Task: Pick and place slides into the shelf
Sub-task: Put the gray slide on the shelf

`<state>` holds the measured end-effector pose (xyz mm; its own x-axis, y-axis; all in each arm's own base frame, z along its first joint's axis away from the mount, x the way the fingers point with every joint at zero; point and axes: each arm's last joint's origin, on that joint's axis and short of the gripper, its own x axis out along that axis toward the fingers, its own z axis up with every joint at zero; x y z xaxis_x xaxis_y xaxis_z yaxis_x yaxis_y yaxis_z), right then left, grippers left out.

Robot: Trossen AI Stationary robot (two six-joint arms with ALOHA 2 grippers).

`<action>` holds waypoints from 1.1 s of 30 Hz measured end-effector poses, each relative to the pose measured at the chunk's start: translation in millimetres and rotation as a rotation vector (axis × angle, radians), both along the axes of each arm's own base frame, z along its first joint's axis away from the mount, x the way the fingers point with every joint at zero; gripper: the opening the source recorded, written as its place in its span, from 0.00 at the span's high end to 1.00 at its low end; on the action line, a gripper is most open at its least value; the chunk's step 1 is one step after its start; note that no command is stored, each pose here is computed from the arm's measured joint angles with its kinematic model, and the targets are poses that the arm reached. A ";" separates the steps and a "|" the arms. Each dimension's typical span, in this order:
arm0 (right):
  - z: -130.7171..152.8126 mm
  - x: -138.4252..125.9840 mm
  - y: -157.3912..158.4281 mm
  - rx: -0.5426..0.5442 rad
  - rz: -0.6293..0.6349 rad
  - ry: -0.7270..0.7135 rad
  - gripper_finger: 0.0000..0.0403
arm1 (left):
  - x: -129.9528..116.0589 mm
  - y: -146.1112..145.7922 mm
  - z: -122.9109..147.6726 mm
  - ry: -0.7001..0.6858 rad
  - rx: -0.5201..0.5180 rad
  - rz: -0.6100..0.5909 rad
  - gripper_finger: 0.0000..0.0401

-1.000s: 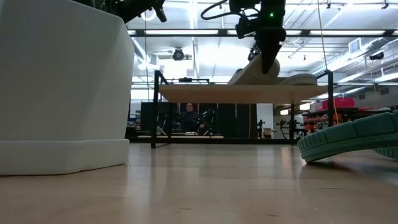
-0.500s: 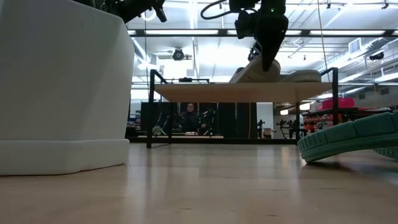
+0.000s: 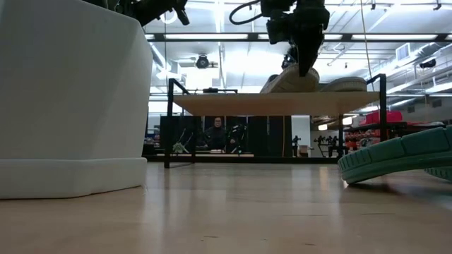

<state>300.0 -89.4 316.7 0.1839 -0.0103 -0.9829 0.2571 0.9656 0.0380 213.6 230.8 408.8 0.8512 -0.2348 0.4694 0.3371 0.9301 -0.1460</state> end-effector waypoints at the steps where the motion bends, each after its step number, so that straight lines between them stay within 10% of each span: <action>1: 0.0 0.0 -0.1 -0.002 0.001 0.000 0.40 | 0.0 0.0 0.0 0.000 0.000 0.000 0.79; 21: 5.2 -2.7 0.2 -0.051 0.014 0.005 0.28 | 2.5 3.0 -3.0 0.025 -0.008 0.020 0.78; 33: 59.5 -7.6 -18.0 -0.238 -0.037 -0.131 0.29 | 2.7 3.2 -3.2 0.028 -0.011 0.020 0.77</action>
